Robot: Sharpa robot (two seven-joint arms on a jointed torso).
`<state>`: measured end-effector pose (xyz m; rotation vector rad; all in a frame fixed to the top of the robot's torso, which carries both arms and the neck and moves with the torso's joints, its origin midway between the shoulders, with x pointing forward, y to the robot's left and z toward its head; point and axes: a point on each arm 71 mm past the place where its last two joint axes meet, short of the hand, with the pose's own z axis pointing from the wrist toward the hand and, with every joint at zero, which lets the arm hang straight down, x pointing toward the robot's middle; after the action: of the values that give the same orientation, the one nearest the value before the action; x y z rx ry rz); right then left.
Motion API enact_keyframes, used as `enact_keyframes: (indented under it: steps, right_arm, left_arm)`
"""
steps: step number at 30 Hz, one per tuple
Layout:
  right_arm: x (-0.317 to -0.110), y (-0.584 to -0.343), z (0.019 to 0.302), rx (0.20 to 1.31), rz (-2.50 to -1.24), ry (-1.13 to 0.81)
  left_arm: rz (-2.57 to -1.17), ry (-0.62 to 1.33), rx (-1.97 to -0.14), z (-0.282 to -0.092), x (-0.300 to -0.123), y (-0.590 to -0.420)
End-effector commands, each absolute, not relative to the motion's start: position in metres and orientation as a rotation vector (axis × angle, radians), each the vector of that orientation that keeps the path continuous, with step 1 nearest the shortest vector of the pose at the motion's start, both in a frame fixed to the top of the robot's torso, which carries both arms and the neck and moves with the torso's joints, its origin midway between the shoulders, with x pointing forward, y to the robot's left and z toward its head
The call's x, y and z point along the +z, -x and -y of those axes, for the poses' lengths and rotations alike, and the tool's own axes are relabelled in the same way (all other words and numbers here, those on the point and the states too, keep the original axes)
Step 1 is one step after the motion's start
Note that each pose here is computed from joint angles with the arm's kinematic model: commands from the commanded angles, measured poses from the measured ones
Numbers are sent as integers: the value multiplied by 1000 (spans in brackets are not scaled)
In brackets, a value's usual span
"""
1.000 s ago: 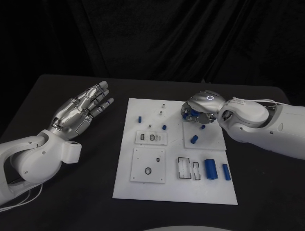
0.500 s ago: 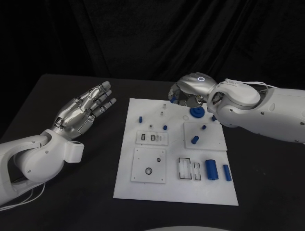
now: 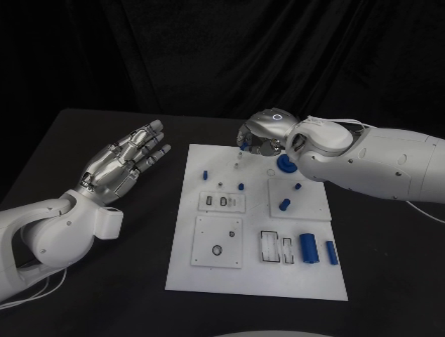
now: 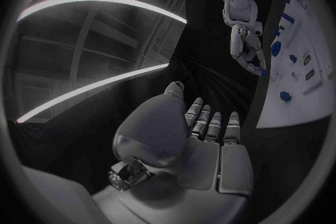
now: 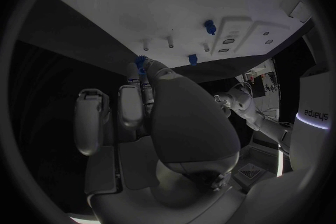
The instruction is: Assemble the parts on the task board
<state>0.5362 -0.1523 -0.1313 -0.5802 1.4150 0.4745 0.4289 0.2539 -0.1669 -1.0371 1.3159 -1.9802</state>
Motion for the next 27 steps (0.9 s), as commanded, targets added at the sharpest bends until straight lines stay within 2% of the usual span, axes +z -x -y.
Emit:
enact_keyframes:
  steps: [1, 27]
  right_arm:
    - [-134, -537, 151, 471, -1419, 603]
    - [-141, -540, 148, 451, -1463, 611]
  left_arm:
    - [-1209, 982, -2046, -254, -159, -428]
    - [-1229, 982, -2057, -249, -161, -432]
